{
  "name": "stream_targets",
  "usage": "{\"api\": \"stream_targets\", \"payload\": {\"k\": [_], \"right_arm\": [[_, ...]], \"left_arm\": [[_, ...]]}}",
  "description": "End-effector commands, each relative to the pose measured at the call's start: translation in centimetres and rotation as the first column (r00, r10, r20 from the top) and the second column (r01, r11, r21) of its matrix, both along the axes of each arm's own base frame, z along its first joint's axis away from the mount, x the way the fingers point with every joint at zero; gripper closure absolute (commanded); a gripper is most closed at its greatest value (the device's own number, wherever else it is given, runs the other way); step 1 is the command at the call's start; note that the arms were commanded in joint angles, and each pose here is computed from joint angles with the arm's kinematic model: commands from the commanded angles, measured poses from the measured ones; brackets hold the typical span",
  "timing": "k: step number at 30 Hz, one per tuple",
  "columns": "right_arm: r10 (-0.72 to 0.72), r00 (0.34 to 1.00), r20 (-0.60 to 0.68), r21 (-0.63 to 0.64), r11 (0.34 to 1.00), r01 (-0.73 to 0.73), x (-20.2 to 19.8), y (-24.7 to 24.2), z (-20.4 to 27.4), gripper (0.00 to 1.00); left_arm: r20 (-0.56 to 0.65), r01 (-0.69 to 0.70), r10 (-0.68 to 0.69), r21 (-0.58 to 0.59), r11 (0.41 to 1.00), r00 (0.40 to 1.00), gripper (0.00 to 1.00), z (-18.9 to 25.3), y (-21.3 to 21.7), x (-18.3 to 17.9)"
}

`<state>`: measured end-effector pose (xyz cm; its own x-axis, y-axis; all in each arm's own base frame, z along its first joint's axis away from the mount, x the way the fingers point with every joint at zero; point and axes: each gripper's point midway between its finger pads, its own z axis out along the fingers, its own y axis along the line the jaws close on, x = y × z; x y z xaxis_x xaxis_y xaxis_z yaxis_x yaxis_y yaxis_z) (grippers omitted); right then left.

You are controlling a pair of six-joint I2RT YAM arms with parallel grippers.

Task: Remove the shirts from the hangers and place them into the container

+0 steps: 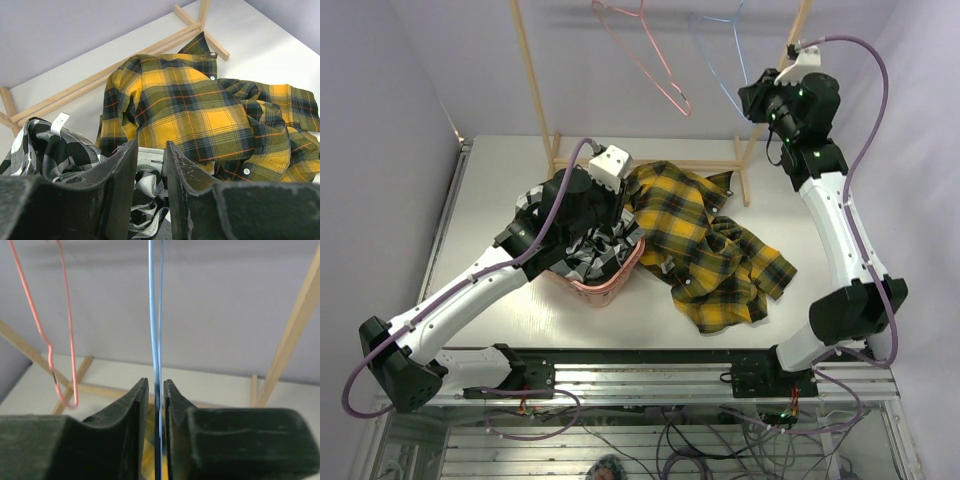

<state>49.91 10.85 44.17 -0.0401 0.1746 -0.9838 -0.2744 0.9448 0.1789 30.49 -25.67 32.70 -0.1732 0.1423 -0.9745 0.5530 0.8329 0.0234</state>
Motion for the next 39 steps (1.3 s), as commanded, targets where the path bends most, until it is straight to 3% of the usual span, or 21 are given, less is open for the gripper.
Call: {"api": "stream_targets", "payload": {"k": [1,8,15,20,24,30,39], "right_arm": [[0.008,0.999,0.047,0.043,0.999,-0.01,-3.4,-0.4,1.3,0.75],[-0.003,0.998,0.058,0.074,0.997,-0.002,-8.0,-1.2,1.2,0.5],[0.021,0.999,0.03,0.145,0.989,-0.025,-13.4,-1.3,-1.4,0.41],[0.126,0.986,-0.112,0.189,0.977,-0.103,-16.1,0.3,-7.2,0.35],[0.281,0.907,-0.314,0.196,0.954,-0.228,-17.8,4.0,-15.0,0.22],[0.17,0.84,-0.515,0.038,0.984,-0.176,-19.3,5.4,-24.0,0.1],[0.168,0.769,-0.617,0.035,0.982,-0.186,-18.2,6.4,-30.8,0.08]], "left_arm": [[0.01,0.0,0.0,-0.008,1.0,1.0,0.6,0.2,-0.2,0.3],[0.013,-0.001,0.001,-0.014,1.0,1.0,0.6,0.4,-0.2,0.2],[0.017,-0.003,0.004,-0.018,1.0,1.0,0.6,0.5,-0.1,0.2],[0.025,-0.007,0.008,-0.03,1.0,1.0,0.6,0.9,0.1,0.1],[0.046,-0.029,0.031,-0.044,0.999,0.998,0.61,1.7,0.8,-0.1],[0.079,-0.064,0.068,-0.058,0.996,0.995,0.6,2.6,2.0,-0.3],[0.09,-0.089,0.095,-0.064,0.994,0.991,0.6,2.9,2.6,-0.2]]}}
